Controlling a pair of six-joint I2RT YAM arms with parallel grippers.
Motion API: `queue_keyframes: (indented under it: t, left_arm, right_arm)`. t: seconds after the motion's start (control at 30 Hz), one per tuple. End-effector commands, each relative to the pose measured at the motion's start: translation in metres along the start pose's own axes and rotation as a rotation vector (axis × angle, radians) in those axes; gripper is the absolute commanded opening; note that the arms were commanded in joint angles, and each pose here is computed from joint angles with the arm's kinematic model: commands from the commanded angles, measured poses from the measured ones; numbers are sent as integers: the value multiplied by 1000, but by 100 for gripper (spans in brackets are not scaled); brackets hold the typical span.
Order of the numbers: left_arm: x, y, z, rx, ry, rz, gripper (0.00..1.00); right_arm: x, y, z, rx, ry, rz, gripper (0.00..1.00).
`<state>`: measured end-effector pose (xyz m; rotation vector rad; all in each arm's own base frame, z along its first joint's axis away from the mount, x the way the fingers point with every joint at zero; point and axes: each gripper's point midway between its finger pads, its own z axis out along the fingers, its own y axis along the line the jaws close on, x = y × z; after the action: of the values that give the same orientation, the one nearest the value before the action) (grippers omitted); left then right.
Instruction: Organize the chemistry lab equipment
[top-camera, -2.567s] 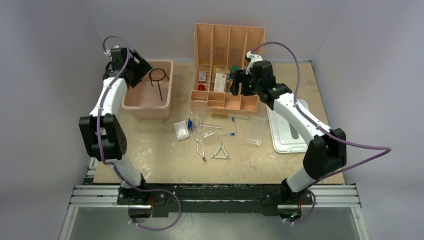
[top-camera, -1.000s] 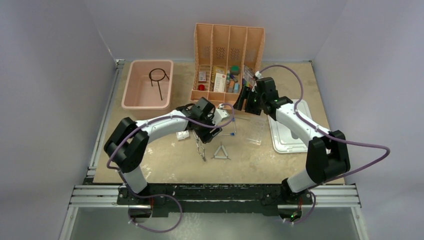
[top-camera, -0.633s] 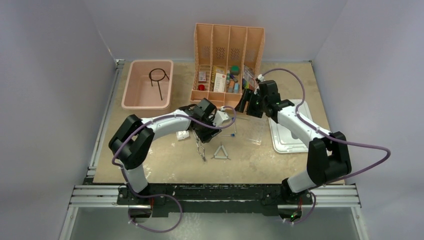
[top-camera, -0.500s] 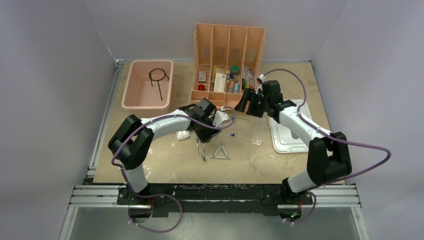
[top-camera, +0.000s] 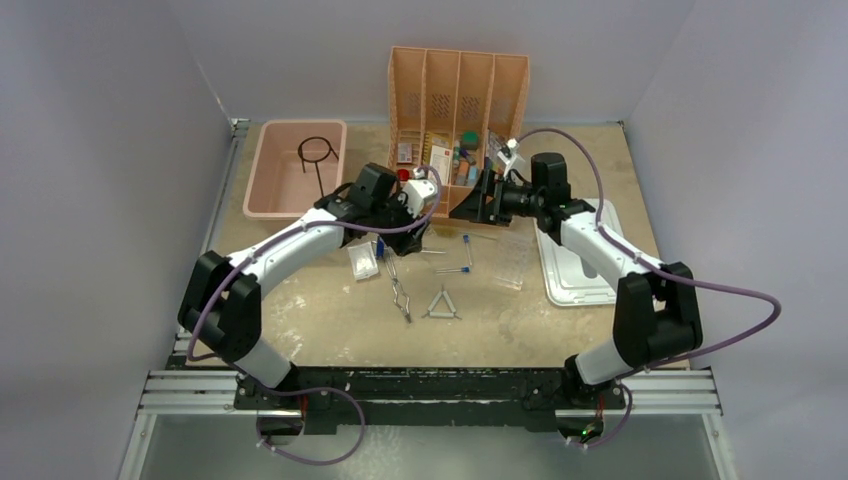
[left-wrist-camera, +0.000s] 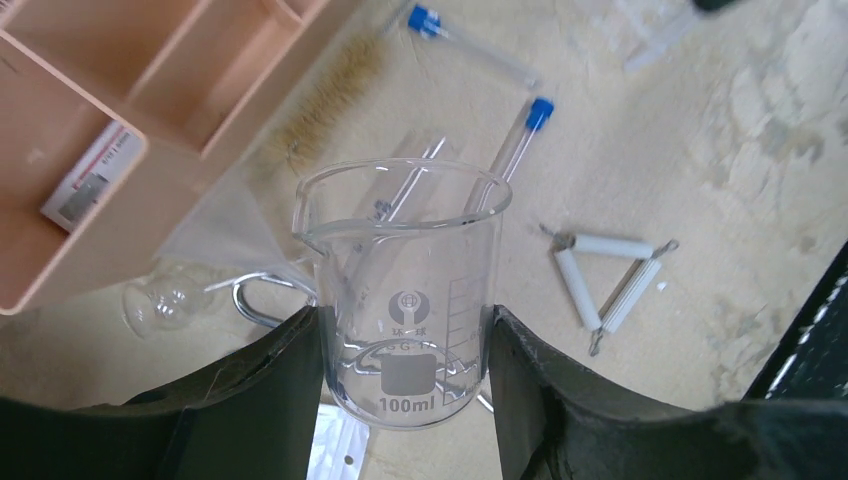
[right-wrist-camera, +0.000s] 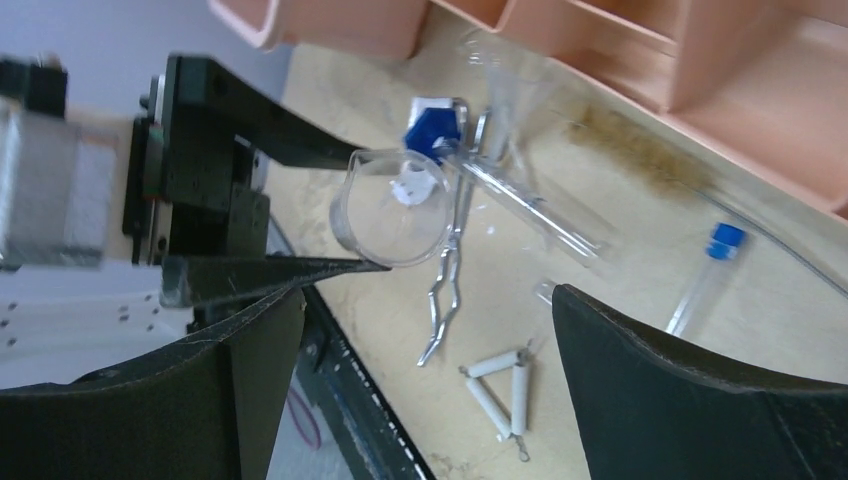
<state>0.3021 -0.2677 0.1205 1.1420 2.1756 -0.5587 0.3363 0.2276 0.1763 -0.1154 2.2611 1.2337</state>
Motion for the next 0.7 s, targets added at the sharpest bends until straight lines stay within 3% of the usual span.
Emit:
queue_keyframes:
  t: [0.0, 0.2, 0.67]
  left_arm:
    - [-71, -2, -32, 52, -250, -1, 31]
    - [-96, 1, -45, 72, -329, 3, 31]
    - [-116, 9, -48, 69, -350, 51, 31]
  right_arm:
    - [-21, 47, -3, -224, 0, -78, 95]
    - [-33, 51, 8, -260, 11, -18, 96]
    - [-35, 69, 27, -334, 110, -4, 97]
